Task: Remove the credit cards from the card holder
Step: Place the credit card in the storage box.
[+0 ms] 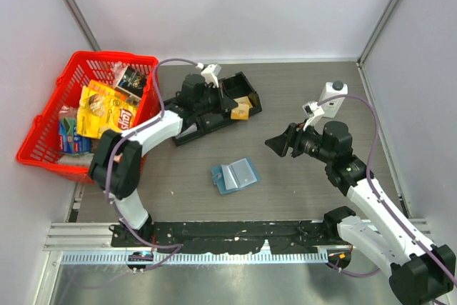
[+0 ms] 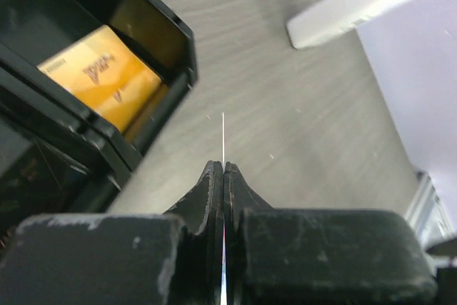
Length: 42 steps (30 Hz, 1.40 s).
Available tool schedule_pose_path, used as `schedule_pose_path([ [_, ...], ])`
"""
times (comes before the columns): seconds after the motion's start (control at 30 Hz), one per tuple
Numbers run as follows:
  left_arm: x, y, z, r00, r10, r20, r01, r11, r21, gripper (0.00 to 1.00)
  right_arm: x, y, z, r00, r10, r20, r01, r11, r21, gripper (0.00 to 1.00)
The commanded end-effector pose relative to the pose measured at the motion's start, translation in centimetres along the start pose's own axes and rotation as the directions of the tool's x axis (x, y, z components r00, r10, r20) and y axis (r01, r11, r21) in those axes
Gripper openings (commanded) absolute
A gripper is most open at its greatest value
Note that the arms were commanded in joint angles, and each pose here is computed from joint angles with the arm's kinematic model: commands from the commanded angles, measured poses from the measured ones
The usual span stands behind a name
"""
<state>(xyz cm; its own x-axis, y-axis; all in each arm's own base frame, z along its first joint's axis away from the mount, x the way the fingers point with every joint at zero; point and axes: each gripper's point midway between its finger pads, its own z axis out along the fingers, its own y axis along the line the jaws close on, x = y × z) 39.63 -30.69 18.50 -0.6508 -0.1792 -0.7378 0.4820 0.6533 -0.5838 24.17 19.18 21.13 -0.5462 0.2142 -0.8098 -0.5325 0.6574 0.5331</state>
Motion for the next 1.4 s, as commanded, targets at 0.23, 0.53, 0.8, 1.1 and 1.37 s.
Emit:
schedule_pose_path([
  [0.23, -5.3, 5.2, 7.7, 0.991, 0.072, 0.116, -0.053, 0.987, -0.152, 0.00, 0.1, -1.3, -1.3, 0.998, -0.061, -0.005, 0.061, 0.994, 0.090, 0.68],
  [0.53, -3.9, 8.5, 12.3, 0.997, 0.047, 0.064, -0.034, 0.982, -0.188, 0.07, 0.2, -1.8, -0.9, 0.997, -0.070, -0.030, 0.073, 0.991, 0.109, 0.68],
  [0.8, -5.1, 9.1, 11.0, 0.992, 0.110, 0.058, -0.090, 0.960, -0.266, 0.34, -0.1, -2.2, -0.9, 0.994, -0.099, -0.045, 0.104, 0.987, 0.126, 0.68],
  [1.1, -7.8, 5.8, 6.7, 0.982, 0.176, 0.075, -0.149, 0.950, -0.276, 0.45, 0.3, -1.8, -0.9, 0.992, -0.110, -0.064, 0.116, 0.988, 0.100, 0.68],
  [1.37, -4.8, -2.6, 0.6, 0.989, 0.147, 0.009, -0.144, 0.976, -0.166, 0.44, 1.7, -1.1, -0.4, 0.992, -0.062, -0.112, 0.067, 0.997, 0.040, 0.68],
])
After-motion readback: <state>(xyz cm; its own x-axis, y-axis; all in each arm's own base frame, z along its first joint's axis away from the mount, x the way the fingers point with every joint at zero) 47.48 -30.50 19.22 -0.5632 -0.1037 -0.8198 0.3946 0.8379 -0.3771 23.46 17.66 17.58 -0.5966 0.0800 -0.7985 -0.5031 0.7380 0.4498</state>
